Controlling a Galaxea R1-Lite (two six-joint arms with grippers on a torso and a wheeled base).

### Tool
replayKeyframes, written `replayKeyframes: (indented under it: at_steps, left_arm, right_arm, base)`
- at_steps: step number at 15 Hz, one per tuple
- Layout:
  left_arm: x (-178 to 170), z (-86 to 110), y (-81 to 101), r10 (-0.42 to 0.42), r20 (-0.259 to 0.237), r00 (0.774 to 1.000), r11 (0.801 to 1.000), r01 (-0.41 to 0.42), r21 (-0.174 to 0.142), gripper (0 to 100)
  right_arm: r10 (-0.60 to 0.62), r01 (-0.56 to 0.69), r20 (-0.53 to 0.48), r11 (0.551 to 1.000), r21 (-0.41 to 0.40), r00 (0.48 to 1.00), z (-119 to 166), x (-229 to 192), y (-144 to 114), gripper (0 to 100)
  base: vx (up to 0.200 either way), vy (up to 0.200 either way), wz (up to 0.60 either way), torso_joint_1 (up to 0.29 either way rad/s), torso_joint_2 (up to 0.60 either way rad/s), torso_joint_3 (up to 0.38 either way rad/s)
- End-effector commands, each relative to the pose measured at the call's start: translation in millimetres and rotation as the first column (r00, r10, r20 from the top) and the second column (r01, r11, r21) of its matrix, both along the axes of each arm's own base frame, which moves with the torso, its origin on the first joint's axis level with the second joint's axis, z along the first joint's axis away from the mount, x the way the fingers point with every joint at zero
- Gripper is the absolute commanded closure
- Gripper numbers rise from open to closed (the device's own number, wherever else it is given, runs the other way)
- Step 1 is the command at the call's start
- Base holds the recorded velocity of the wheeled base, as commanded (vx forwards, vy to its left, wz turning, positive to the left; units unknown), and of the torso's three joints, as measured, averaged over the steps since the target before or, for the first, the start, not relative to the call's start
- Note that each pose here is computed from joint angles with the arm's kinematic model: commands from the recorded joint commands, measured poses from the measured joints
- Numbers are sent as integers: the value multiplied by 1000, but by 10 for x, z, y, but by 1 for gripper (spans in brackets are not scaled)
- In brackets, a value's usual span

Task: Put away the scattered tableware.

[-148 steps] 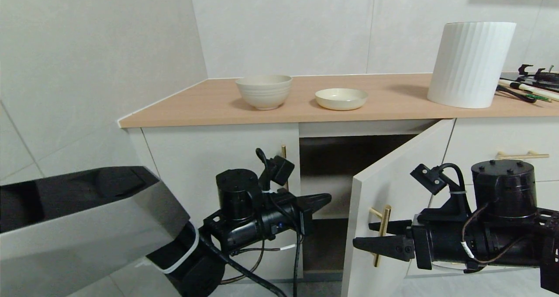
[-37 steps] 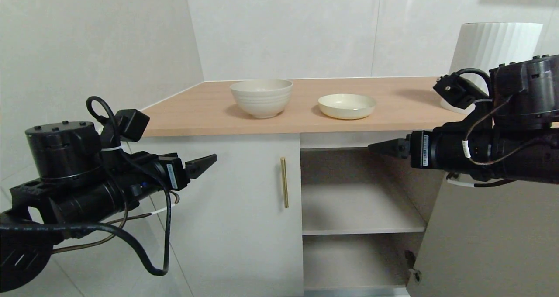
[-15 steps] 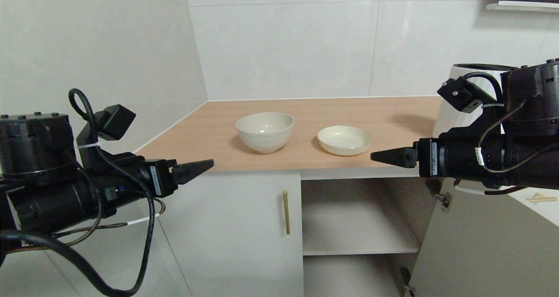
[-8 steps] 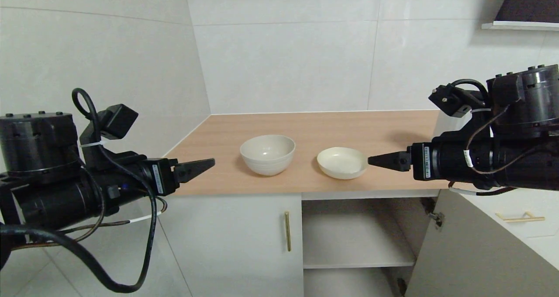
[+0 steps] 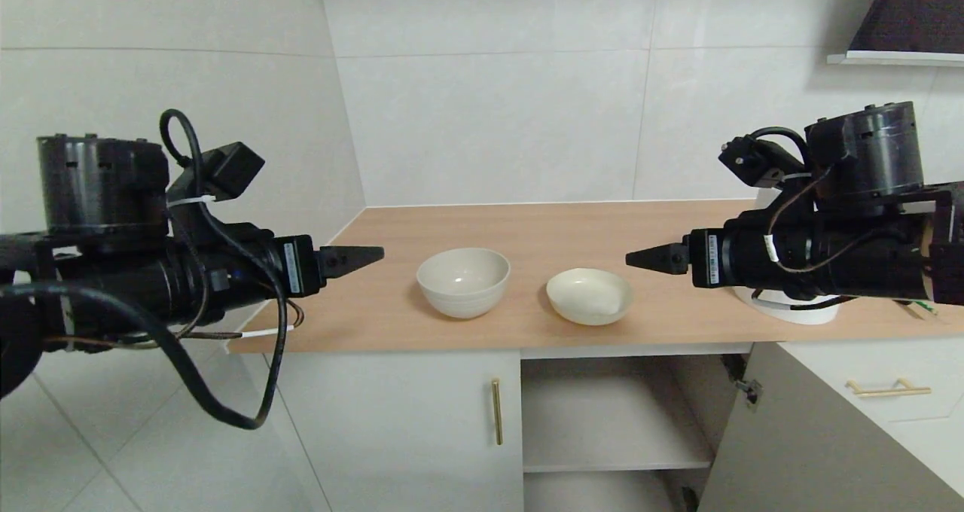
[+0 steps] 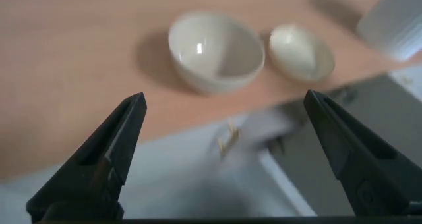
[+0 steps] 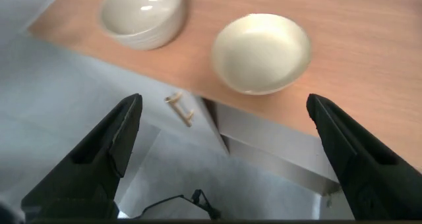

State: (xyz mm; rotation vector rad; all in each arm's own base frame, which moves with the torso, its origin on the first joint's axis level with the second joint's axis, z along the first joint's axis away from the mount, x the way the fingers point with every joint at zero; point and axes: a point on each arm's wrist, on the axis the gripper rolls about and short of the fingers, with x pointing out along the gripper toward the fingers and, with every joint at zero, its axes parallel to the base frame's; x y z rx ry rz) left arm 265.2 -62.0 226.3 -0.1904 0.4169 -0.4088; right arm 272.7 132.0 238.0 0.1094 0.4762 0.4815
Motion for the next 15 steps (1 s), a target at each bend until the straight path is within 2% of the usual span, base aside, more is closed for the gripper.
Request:
replayKeyframes:
  at_steps: [1,2,3,4,5,6,7,8,9,10,13,15]
  left_arm:
    - [206,187,-90,-9,-90,996,1000,11,20,0]
    - [265,259,-103,-6,-141,990,1000,10,27,0]
    - [360,223,-149,6,-222,975,1000,-6,4,0]
    - [423,151,-215,22,-278,960,997,-40,-62,0]
    - [580,19,-289,52,-329,943,989,-93,-111,0]
    - [695,-49,-338,95,-341,935,984,-141,-112,0]
    - [862,-149,-401,215,-338,916,966,-250,-63,0]
    - [905,-185,-438,253,-332,909,959,-282,-40,0]
    - [980,-255,-534,350,-303,886,932,-362,16,0]
    - [990,-313,-614,369,-298,880,926,-374,42,0]
    - [1024,-449,-706,365,-317,875,929,-362,71,0]
    - [1152,-585,-752,369,-312,875,928,-367,69,0]
  right_arm:
    - [-23,23,-35,1000,-15,999,-48,168,42,0]
    - [-40,39,-62,999,-6,997,-7,213,56,0]
    - [-69,69,-124,998,0,990,-8,266,73,0]
    - [-90,90,-146,996,-6,985,-25,319,83,0]
    - [-118,117,-162,993,-13,980,-71,376,98,0]
    - [-143,141,-163,990,-28,976,-105,406,105,0]
    - [-181,174,-166,983,-59,969,-190,464,127,0]
    - [-190,181,-166,981,-65,968,-210,483,133,0]
    - [-204,195,-157,978,-68,966,-250,529,151,0]
    - [-206,198,-151,978,-65,967,-252,536,153,0]
    - [-220,211,-146,975,-71,964,-252,529,146,0]
    - [-227,218,-145,973,-75,963,-258,533,146,0]
  base:
    - [0,0,0,0,0,0]
    - [0,0,0,0,0,0]
    - [0,0,0,0,0,0]
    - [0,0,0,0,0,0]
    - [0,0,0,0,0,0]
    - [0,0,0,0,0,0]
    - [0,0,0,0,0,0]
    - [0,0,0,0,0,0]
    - [0,0,0,0,0,0]
    - [0,0,0,0,0,0]
    - [0,0,0,0,0,0]
    - [0,0,0,0,0,0]
